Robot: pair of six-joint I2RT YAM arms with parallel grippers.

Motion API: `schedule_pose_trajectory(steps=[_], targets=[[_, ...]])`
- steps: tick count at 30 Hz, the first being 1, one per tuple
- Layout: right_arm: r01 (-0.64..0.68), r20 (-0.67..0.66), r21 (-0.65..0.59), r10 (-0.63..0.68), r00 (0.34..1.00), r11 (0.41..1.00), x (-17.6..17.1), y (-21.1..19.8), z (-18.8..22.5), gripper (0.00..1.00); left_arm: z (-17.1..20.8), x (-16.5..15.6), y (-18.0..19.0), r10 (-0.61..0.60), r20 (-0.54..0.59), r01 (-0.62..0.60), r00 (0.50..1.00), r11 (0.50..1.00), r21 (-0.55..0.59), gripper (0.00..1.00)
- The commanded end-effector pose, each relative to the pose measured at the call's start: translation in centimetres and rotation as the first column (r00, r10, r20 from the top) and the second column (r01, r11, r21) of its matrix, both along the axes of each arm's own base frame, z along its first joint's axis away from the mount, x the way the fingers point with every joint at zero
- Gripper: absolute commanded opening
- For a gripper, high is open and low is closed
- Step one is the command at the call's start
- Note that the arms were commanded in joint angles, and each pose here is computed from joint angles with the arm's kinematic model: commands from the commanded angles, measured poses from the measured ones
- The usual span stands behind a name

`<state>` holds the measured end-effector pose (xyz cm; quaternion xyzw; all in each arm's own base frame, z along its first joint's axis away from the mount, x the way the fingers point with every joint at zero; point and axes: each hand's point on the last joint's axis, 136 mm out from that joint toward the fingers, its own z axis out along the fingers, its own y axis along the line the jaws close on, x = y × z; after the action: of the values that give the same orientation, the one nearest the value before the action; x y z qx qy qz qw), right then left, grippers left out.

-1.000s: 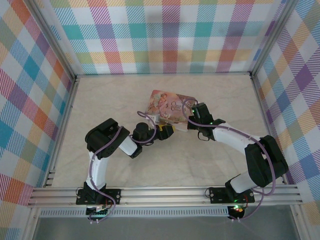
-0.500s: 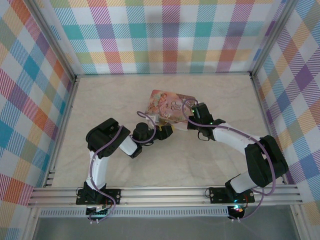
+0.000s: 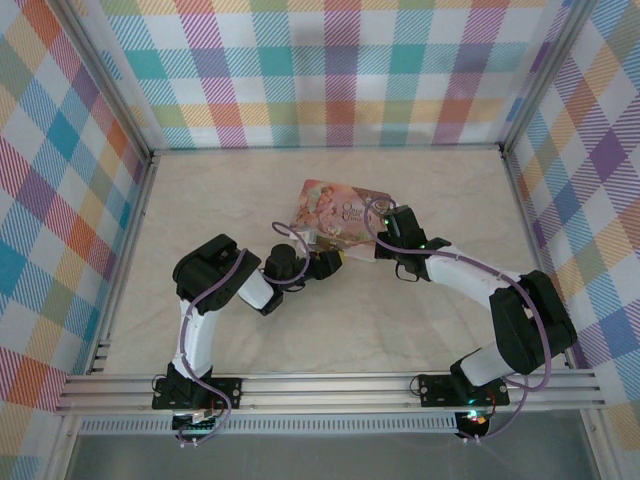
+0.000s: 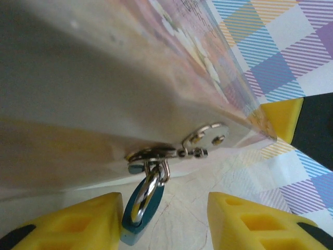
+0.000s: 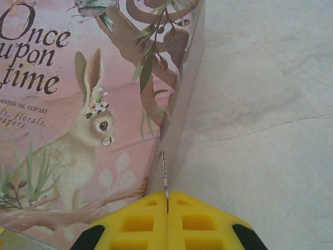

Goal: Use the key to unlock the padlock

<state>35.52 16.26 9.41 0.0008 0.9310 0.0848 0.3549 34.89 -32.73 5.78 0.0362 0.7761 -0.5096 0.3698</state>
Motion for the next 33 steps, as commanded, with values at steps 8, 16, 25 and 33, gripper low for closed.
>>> schedule_pose_trajectory(steps=[8,16,25,33], targets=[[-0.016,0.022,0.016,0.016,1.000,1.000,0.0,0.6,0.8,0.00,0.1,0.9,-0.4,0.003,-0.006,-0.003,1.000,1.000,-0.013,0.59],[-0.018,0.022,0.014,0.018,1.000,1.000,0.1,0.6,0.8,0.00,0.2,0.8,-0.2,0.002,-0.009,-0.002,1.000,1.000,-0.018,0.50],[-0.019,0.022,0.013,0.019,1.000,1.000,0.0,0.6,0.8,0.00,-0.6,0.7,0.8,0.002,-0.043,-0.002,0.999,1.000,-0.003,0.37],[-0.014,0.020,0.013,0.014,1.000,1.000,-0.1,0.4,0.5,0.00,-1.3,0.7,0.9,-0.011,-0.080,0.013,0.997,1.000,0.025,0.25]])
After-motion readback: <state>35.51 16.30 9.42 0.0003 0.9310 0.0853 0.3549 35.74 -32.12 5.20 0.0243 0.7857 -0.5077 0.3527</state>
